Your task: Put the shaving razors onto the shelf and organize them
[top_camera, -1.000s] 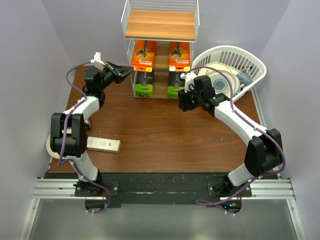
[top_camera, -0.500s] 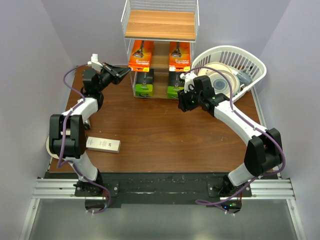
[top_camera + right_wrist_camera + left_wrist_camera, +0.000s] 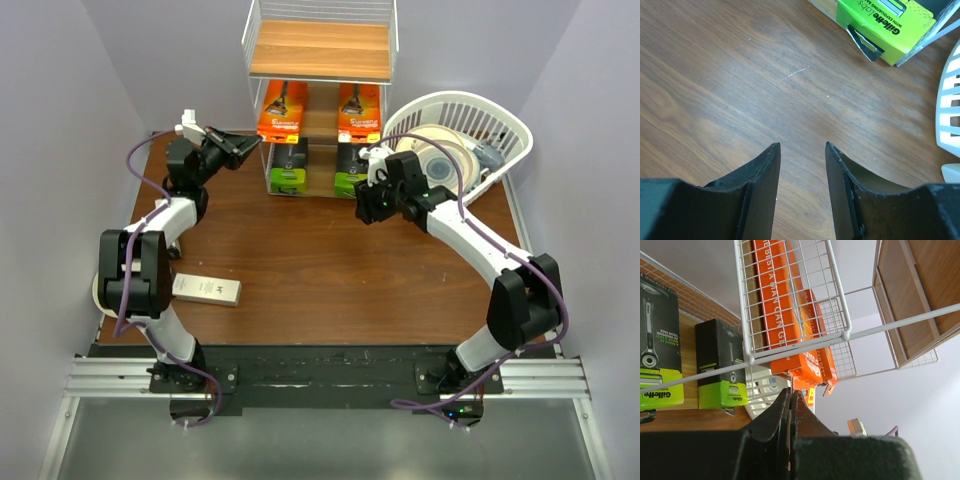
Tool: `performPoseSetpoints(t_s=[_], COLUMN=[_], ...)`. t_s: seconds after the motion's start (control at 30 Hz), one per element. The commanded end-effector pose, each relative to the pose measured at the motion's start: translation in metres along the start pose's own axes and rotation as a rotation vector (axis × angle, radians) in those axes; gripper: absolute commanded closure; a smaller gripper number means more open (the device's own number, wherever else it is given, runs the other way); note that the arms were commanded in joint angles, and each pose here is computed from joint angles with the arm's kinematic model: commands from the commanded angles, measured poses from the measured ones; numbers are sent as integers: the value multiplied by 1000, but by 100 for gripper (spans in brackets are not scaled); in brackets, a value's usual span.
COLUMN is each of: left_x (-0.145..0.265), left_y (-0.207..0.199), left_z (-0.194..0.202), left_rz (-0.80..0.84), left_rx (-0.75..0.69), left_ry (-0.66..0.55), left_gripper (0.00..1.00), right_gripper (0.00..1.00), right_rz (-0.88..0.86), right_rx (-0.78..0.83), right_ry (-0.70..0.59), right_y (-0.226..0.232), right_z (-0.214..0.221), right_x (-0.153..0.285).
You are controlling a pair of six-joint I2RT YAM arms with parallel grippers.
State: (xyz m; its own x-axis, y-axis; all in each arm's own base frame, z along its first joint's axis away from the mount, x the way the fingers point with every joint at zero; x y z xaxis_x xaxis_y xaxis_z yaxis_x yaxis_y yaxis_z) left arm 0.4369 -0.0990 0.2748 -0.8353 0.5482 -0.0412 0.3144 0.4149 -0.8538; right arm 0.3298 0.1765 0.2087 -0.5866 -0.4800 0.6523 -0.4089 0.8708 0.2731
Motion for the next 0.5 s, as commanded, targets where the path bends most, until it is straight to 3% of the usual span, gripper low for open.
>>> performPoseSetpoints(t_s=[0.0,0.47], left_x=[3,-1], left_y=[-22,-22], left_z=[-15,-22], left_rz=[47,37], left_rx=[-65,-82], left_ry=[-79,-145], left_gripper=[100,100], right_gripper=[55,55], right_rz=[-40,-54], right_rx=[-3,6], right_ry=[-24,0], right_y=[6,11], right_z=[-14,-21], right_x=[-2,-10])
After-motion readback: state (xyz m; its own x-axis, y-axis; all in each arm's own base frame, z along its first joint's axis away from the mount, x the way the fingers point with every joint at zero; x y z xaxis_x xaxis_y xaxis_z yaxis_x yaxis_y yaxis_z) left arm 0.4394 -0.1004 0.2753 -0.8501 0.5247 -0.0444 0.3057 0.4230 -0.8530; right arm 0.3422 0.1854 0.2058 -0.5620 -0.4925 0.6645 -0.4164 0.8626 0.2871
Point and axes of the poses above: each gripper's point midway between its finger pads, its own x axis back along the fingers, its own y axis along the line the jaws close on, z = x × y, the point moved 7 cm from there along x, back along the fingers, and after that the axes turned 13 degrees about -x, right-handed, at the moved point
